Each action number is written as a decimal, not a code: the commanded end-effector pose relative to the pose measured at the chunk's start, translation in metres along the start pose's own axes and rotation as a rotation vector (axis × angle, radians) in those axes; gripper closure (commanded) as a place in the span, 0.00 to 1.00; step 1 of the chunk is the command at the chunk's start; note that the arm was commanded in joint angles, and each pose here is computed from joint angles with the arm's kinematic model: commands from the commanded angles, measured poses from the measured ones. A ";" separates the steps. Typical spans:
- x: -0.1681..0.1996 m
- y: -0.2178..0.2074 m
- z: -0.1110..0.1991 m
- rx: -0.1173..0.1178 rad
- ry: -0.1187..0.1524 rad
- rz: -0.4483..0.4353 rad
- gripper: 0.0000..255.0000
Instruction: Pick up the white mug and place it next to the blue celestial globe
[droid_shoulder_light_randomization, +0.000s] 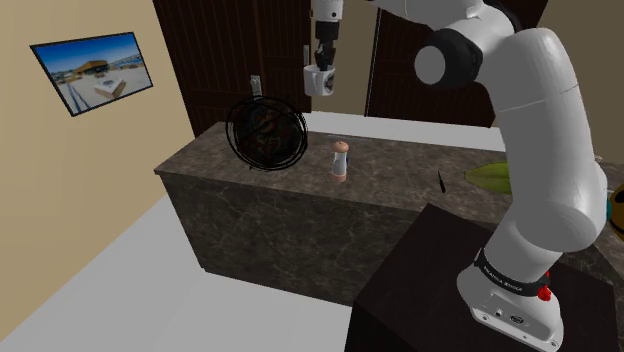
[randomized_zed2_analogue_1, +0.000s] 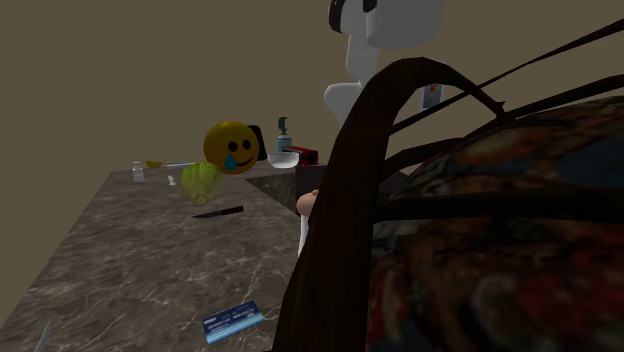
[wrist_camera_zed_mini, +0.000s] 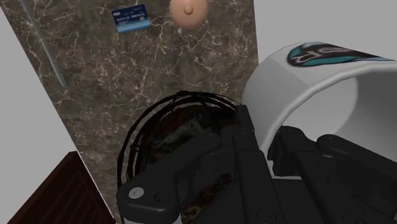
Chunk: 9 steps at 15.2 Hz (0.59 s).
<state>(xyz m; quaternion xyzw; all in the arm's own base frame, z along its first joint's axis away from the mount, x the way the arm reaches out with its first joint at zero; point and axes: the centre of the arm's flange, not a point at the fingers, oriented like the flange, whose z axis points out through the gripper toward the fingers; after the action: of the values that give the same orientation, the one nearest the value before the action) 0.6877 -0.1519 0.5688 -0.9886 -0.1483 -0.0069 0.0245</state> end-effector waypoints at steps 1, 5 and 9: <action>0.025 -0.019 0.001 0.000 -0.001 0.000 1.00; 0.024 -0.018 0.022 0.000 -0.001 0.000 1.00; 0.024 -0.017 0.043 0.000 -0.001 0.000 1.00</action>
<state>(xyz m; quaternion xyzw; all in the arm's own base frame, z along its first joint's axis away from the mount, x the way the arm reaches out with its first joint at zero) 0.7071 -0.1266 0.5321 -0.9886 -0.1482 -0.0062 0.0248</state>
